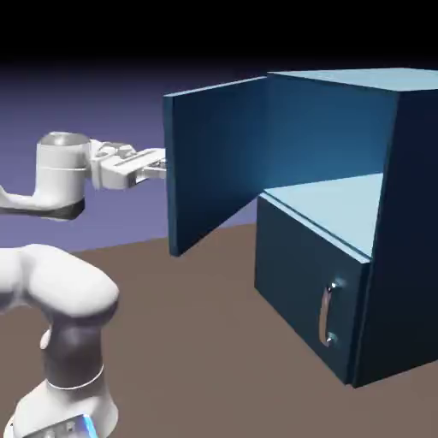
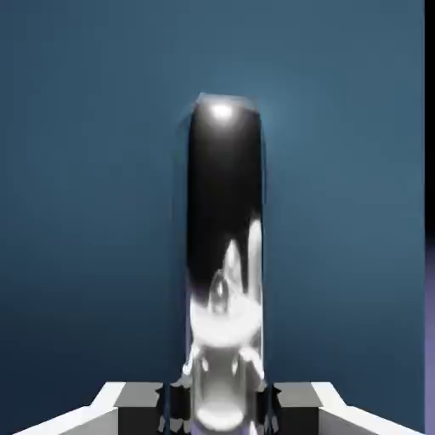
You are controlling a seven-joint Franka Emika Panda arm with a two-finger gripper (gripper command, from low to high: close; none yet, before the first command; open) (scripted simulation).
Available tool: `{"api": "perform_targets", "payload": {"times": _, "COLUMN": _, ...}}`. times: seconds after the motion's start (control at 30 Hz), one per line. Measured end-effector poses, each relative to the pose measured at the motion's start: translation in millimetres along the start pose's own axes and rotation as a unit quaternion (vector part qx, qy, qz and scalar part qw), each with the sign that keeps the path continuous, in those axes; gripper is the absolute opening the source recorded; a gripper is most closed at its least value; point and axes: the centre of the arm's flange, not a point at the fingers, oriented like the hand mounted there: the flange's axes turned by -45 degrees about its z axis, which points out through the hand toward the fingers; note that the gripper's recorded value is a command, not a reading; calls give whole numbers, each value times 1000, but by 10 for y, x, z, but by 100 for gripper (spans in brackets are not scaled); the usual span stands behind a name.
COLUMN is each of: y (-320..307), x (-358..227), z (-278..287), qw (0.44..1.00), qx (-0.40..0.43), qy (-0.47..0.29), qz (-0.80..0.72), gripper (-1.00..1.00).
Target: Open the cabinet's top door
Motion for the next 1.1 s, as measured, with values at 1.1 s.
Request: {"api": "perform_targets", "payload": {"times": 1.1, "y": -1543, "x": 1, "z": -2013, "qw": 955, "qx": -298, "qy": 0, "qz": 0, "gripper": -100}}
